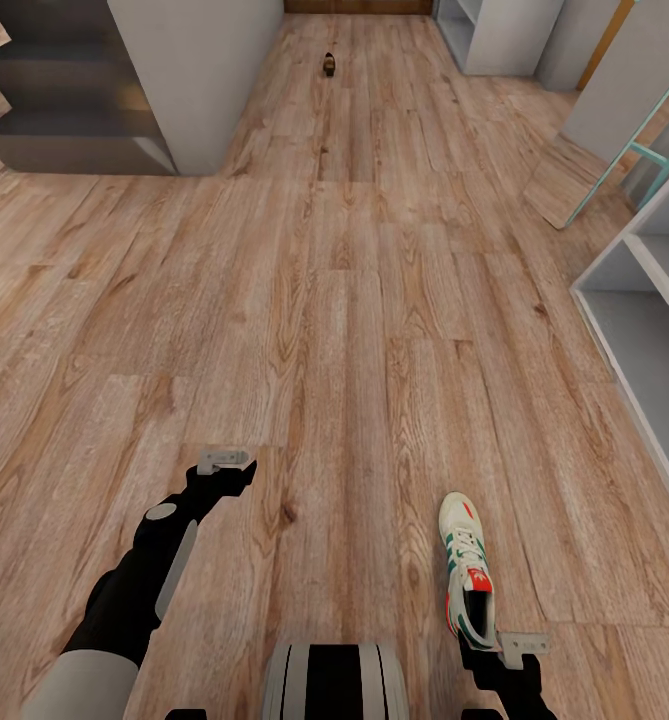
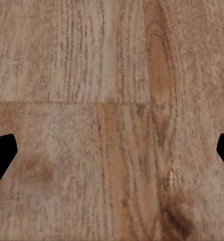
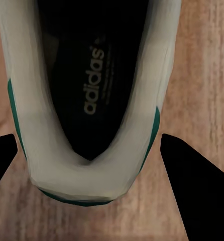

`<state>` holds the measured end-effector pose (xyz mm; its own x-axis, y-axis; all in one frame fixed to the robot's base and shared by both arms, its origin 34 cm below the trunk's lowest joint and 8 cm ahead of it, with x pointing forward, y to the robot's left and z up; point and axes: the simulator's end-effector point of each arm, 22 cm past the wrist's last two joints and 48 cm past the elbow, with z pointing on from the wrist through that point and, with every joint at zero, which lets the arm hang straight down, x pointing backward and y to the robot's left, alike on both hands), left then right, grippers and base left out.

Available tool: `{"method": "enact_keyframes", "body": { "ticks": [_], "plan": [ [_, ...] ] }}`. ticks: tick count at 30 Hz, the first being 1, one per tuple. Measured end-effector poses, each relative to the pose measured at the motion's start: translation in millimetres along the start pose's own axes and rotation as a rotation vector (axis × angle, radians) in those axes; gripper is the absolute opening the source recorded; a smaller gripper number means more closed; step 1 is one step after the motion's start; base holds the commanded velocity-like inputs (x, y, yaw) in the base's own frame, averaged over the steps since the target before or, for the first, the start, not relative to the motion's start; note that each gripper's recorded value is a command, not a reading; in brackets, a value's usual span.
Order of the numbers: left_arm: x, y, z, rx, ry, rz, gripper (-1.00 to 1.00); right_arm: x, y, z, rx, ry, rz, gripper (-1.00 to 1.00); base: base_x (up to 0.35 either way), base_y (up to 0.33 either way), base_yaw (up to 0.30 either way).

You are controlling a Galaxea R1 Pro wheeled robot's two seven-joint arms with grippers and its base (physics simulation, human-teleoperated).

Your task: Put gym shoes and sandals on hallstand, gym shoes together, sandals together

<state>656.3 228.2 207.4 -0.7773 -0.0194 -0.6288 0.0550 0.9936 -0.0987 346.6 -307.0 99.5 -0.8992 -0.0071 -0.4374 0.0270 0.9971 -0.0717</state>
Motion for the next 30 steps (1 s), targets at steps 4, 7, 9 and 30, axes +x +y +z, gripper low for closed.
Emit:
{"method": "enact_keyframes", "body": {
  "ticks": [4, 7, 9, 30],
  "plan": [
    [0, 0, 0.0, 0.0, 0.001, 0.0, 1.0, 0, 0, 0.0, 0.0, 0.0, 0.001, -1.0, 0.0, 0.0, 0.0],
    [-2, 0, -1.2, 0.0, -0.003, 0.0, 1.0, -3, 1, -0.3, -0.002, -0.005, 0.0, -1.0, 0.0, 0.0, 0.0],
    [-7, -1, -3.5, 0.001, -0.011, 0.001, 1.0, -7, 1, -1.0, -0.002, -0.015, 0.001, -1.0, 0.0, 0.0, 0.0],
    [-19, 0, -33.1, -0.003, -0.042, 0.009, 1.0, -56, 2, -11.5, -0.004, -0.133, 0.009, -1.0, 0.0, 0.0, 0.0]
  ]
}}
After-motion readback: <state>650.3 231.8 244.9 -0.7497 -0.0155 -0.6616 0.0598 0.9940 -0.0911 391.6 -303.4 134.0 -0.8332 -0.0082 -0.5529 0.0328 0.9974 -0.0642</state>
